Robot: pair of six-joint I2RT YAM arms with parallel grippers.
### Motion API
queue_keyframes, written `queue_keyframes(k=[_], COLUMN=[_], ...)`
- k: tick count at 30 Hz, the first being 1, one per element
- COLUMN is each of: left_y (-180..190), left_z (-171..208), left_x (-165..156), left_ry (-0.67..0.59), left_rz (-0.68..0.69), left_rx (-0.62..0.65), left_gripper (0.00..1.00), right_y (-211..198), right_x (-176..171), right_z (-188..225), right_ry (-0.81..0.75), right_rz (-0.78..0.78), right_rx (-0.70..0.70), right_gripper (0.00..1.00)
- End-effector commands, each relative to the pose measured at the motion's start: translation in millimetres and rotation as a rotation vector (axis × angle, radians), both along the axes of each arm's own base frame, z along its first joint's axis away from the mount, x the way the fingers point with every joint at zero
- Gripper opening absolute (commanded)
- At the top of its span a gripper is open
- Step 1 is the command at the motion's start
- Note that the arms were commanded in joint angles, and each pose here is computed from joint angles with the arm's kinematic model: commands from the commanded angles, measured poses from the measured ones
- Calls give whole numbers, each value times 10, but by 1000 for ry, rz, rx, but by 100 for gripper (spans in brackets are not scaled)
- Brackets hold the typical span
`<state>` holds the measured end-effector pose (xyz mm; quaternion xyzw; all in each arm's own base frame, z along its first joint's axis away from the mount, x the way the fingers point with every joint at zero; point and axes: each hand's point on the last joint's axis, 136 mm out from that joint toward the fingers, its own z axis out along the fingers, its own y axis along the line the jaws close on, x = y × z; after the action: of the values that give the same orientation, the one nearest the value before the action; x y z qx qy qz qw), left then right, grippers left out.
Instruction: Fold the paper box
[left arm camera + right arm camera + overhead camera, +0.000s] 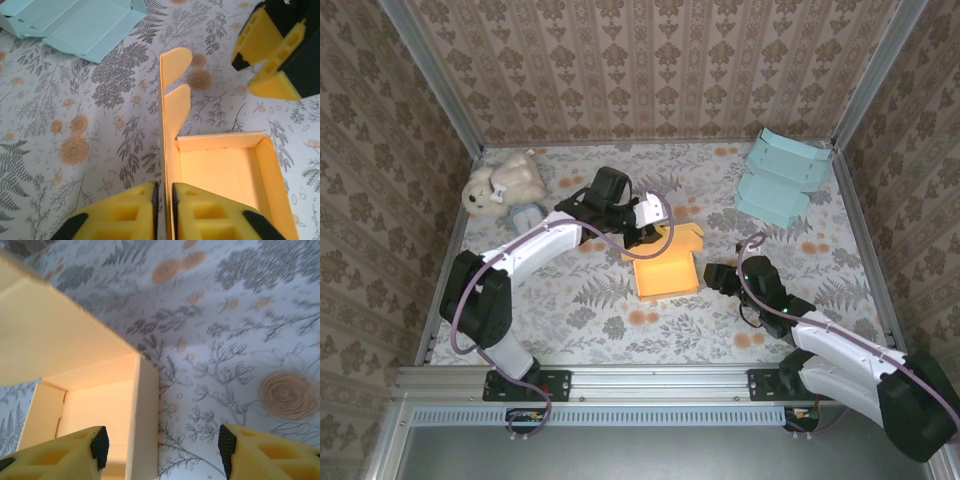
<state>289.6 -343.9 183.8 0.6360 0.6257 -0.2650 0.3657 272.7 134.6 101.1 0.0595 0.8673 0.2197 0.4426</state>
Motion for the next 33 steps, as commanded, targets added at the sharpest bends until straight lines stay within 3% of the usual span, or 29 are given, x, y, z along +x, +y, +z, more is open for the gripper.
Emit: queue_keyframes(k=[1,8,13,23,33], left_y=[-37,-102,-127,-121,-136], left_z=[53,25,12,52,93], left_x=[-124,-183,-213,-269,-373], left_ry=[10,0,-2,-3,21], left_rz=[-55,-71,-84,-110,-150], left_rx=[2,23,32,18,-9], left_gripper=[20,10,4,2,2], right_y=[-226,-447,-443,87,429], right_x=[31,167,335,448,406], right_z=[39,154,249,238,231], right_ry=[-28,-95,-136,-201,-233], right_rz=[-89,-179,-160,126,301], right_rx=[-99,-222,-275,-177,-122], right_gripper=[63,64,65,65,61])
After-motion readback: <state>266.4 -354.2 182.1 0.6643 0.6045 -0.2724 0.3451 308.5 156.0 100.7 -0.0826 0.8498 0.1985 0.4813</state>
